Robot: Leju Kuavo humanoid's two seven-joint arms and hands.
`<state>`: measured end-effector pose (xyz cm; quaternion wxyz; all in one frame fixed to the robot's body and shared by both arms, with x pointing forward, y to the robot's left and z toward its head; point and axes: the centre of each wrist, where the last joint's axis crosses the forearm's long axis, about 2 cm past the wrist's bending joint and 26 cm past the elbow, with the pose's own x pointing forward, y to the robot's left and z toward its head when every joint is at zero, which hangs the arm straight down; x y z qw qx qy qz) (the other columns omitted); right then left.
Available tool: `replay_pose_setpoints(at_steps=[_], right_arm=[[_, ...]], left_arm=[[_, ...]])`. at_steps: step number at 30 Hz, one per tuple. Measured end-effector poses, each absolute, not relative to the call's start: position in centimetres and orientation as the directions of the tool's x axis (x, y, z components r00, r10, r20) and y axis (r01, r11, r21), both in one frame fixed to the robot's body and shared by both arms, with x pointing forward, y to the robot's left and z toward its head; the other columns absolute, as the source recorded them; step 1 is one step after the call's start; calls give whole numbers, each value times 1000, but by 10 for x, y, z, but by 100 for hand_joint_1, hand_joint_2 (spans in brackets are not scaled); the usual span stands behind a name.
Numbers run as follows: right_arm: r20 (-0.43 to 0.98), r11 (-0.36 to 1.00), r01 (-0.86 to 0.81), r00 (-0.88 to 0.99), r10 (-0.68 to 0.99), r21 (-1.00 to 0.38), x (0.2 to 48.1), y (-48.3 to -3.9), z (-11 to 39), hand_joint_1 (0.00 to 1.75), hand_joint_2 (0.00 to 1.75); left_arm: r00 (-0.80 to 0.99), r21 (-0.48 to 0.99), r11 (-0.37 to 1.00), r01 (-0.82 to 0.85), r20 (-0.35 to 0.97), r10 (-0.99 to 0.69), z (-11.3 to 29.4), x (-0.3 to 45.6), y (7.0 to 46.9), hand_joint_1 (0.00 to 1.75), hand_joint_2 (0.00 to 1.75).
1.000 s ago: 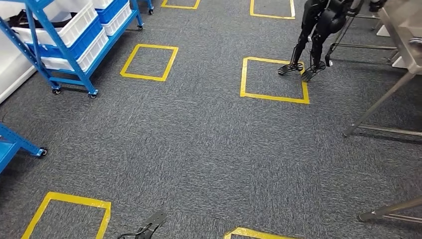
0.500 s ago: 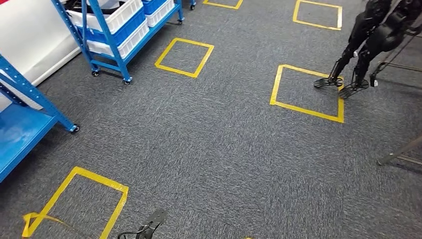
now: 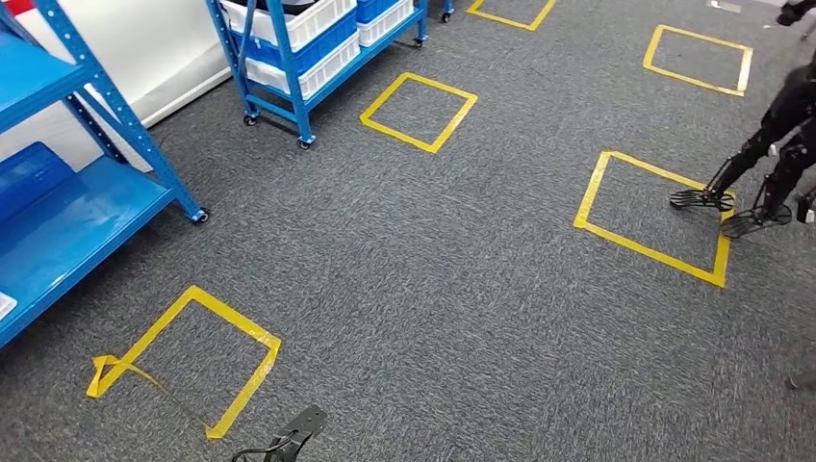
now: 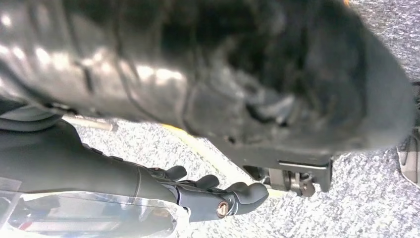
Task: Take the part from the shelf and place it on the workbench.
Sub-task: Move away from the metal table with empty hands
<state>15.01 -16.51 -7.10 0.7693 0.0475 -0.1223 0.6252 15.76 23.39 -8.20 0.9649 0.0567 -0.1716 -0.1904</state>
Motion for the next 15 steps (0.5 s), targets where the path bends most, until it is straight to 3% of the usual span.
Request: replay_pose_setpoints(at_steps=[15], right_arm=[[258,285,-956,257,931,-75,150,-173,-73,0,0]], left_arm=[[849,182,910,373,328,-414,-79,164,226,0,0]])
